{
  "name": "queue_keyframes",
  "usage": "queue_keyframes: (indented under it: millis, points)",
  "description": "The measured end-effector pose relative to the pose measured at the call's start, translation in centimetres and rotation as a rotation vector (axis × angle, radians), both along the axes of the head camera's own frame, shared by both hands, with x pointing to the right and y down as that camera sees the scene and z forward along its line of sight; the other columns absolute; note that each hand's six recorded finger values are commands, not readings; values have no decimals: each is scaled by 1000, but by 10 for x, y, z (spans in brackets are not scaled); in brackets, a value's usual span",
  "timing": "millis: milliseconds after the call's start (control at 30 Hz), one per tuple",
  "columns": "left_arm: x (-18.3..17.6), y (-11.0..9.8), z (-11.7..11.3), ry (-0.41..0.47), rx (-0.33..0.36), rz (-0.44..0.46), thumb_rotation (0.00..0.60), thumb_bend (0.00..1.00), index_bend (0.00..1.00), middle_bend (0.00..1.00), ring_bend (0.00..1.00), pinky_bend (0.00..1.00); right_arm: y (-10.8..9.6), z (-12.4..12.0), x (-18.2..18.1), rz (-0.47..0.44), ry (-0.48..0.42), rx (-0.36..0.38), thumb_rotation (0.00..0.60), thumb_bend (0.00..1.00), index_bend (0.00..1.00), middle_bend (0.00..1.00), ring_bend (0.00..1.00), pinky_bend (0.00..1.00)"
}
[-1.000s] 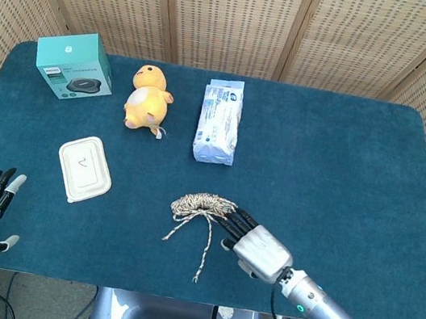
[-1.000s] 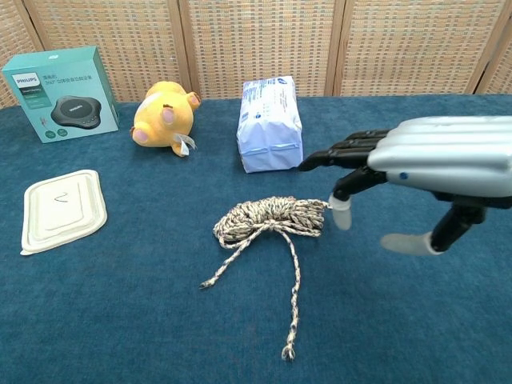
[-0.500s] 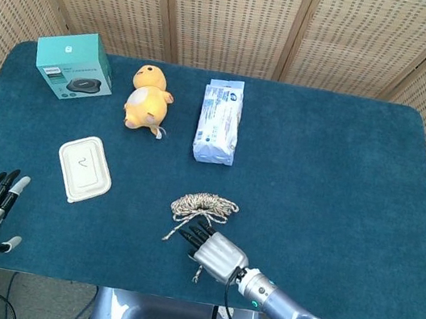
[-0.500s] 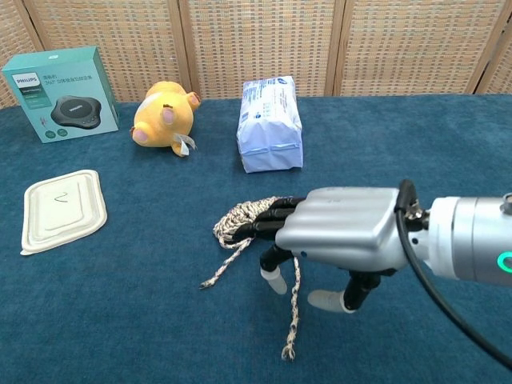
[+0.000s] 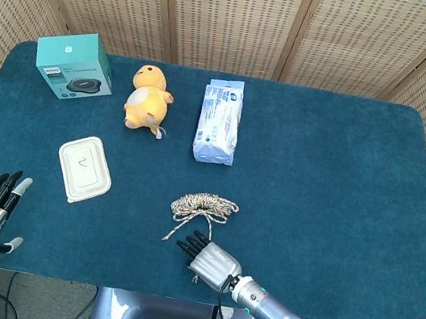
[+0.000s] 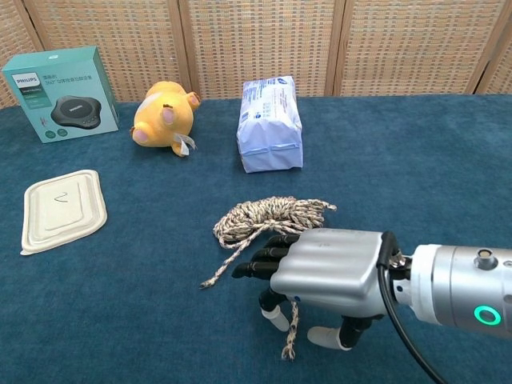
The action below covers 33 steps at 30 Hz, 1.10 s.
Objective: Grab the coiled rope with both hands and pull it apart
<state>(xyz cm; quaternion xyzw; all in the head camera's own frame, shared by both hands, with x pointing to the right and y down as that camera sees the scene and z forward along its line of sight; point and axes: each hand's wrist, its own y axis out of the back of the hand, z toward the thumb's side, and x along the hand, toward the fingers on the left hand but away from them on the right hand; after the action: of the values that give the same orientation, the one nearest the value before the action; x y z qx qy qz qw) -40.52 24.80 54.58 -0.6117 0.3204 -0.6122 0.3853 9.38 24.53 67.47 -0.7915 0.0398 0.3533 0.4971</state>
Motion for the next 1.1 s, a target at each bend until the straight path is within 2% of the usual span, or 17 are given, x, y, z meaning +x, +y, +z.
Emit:
queue_keyframes:
  millis: [567,1100]
  points:
    - [0,0,2,-3,-8,3,600,0,0,0,0,0,7,16,-2,-10,-22,24,600,384,426,0,0,0]
    - [0,1,3,-3,-14,4,600,0,0,0,0,0,4,22,2,-21,-33,80,600,365,505,0,0,0]
